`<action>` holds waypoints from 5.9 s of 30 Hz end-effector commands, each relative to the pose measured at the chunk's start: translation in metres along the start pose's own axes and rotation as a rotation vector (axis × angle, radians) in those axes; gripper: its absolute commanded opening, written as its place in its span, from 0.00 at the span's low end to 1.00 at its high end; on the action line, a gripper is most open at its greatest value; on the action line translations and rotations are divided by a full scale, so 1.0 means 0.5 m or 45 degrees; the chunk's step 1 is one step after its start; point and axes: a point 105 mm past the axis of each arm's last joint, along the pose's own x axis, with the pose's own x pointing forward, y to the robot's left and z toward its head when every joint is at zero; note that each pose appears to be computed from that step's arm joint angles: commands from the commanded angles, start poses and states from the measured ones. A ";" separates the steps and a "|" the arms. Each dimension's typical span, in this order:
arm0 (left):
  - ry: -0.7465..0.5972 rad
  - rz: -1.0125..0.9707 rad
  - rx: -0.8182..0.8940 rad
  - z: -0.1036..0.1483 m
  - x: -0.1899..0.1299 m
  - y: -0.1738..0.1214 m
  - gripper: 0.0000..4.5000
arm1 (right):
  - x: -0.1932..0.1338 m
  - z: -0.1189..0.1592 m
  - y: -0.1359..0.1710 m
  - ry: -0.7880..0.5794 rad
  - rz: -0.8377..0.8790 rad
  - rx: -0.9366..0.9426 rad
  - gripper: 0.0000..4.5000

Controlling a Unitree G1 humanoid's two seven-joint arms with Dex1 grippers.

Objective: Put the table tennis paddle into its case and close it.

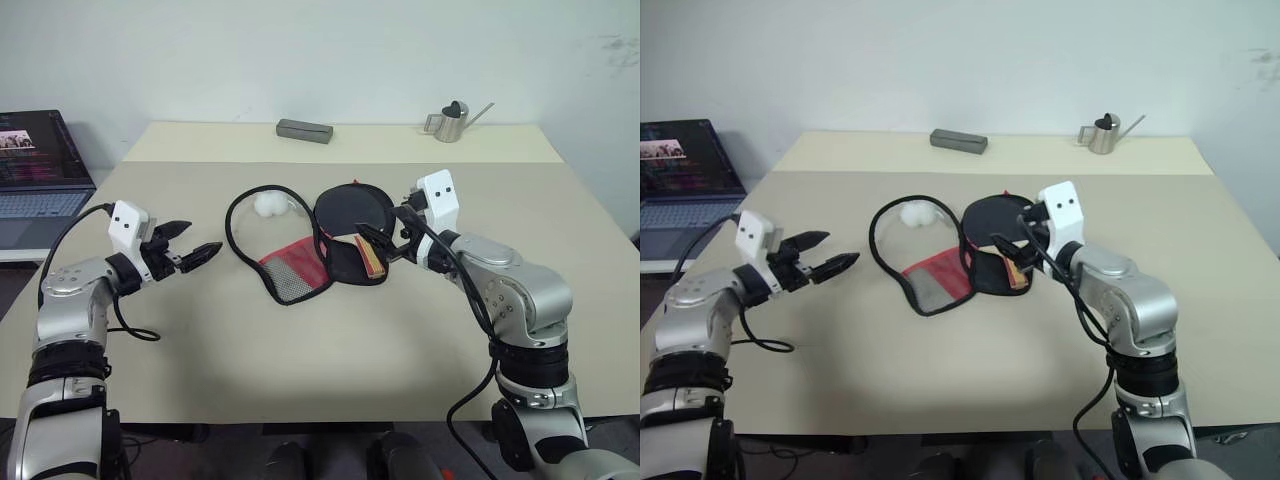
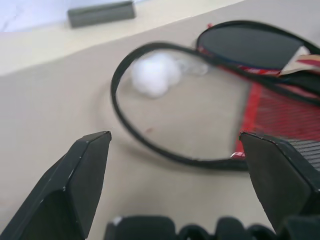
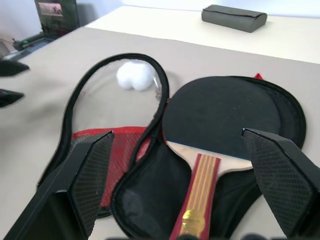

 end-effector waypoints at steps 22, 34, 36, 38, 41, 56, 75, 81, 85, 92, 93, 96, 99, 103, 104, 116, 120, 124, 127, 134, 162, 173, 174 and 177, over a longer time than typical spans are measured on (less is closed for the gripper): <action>0.215 0.354 0.032 -0.049 0.100 0.043 0.01 | -0.044 0.009 0.025 -0.063 0.083 -0.072 1.00; 0.192 0.493 0.027 -0.032 0.168 0.022 0.01 | -0.048 0.010 0.019 -0.069 0.040 -0.066 1.00; 0.215 0.462 0.008 -0.042 0.179 0.008 0.01 | -0.048 0.011 0.017 -0.070 0.030 -0.068 1.00; 0.232 0.444 -0.007 -0.048 0.184 0.000 0.01 | -0.048 0.012 0.015 -0.071 0.022 -0.070 1.00; 0.235 0.389 -0.040 -0.051 0.196 -0.017 0.01 | -0.048 0.016 0.012 -0.082 0.009 -0.073 1.00; -0.110 0.106 -0.301 0.040 0.216 -0.053 0.01 | -0.055 0.017 0.012 -0.089 -0.012 -0.106 1.00; -0.279 -0.418 -0.239 0.172 0.310 -0.225 0.01 | -0.104 0.016 0.027 -0.087 0.098 -0.074 1.00; -0.180 -0.475 -0.167 0.155 0.335 -0.271 0.01 | -0.117 0.020 0.019 -0.100 0.056 -0.044 1.00; -0.128 -0.509 -0.149 0.141 0.347 -0.298 0.01 | -0.128 0.022 0.009 -0.103 0.012 -0.042 1.00; -0.189 -0.588 -0.163 0.160 0.342 -0.311 0.01 | -0.132 0.020 -0.001 -0.095 -0.031 -0.037 1.00; -0.208 -0.599 -0.165 0.167 0.339 -0.309 0.01 | -0.132 0.020 -0.003 -0.093 -0.033 -0.035 1.00; -0.297 -0.643 -0.159 0.198 0.313 -0.281 0.01 | -0.122 0.022 -0.013 -0.095 -0.035 -0.005 1.00; -0.350 -0.710 -0.182 0.212 0.277 -0.253 0.01 | -0.109 0.024 -0.024 -0.094 -0.028 0.022 1.00; -0.362 -0.812 -0.178 0.202 0.213 -0.223 0.01 | -0.087 0.030 -0.038 -0.087 -0.005 0.042 1.00; -0.351 -0.816 -0.162 0.196 0.196 -0.217 0.01 | -0.080 0.030 -0.043 -0.079 -0.001 0.043 1.00; -0.206 -0.617 -0.001 0.166 0.078 -0.156 0.01 | 0.004 0.029 -0.103 0.033 0.011 0.098 1.00; -0.230 -0.590 0.047 0.174 0.075 -0.157 0.01 | 0.044 0.006 -0.125 0.094 -0.034 0.107 1.00; -0.244 -0.634 0.070 0.179 0.070 -0.170 0.01 | 0.076 -0.019 -0.147 0.152 -0.069 0.122 1.00; -0.242 -0.634 0.077 0.180 0.066 -0.167 0.01 | 0.092 -0.035 -0.162 0.184 -0.090 0.134 1.00; -0.244 -0.610 0.079 0.182 0.068 -0.161 0.01 | 0.119 -0.080 -0.193 0.252 -0.153 0.153 1.00; -0.237 -0.590 0.073 0.172 0.071 -0.158 0.00 | 0.149 -0.127 -0.158 0.331 -0.106 0.408 0.24; -0.186 -0.668 0.095 0.154 0.060 -0.174 0.00 | 0.093 -0.110 -0.161 0.328 -0.130 0.425 0.00; -0.174 -0.681 0.094 0.150 0.056 -0.177 0.00 | 0.082 -0.109 -0.160 0.329 -0.133 0.430 0.00; -0.133 -0.731 0.094 0.132 0.046 -0.191 0.00 | 0.048 -0.112 -0.153 0.339 -0.146 0.443 0.00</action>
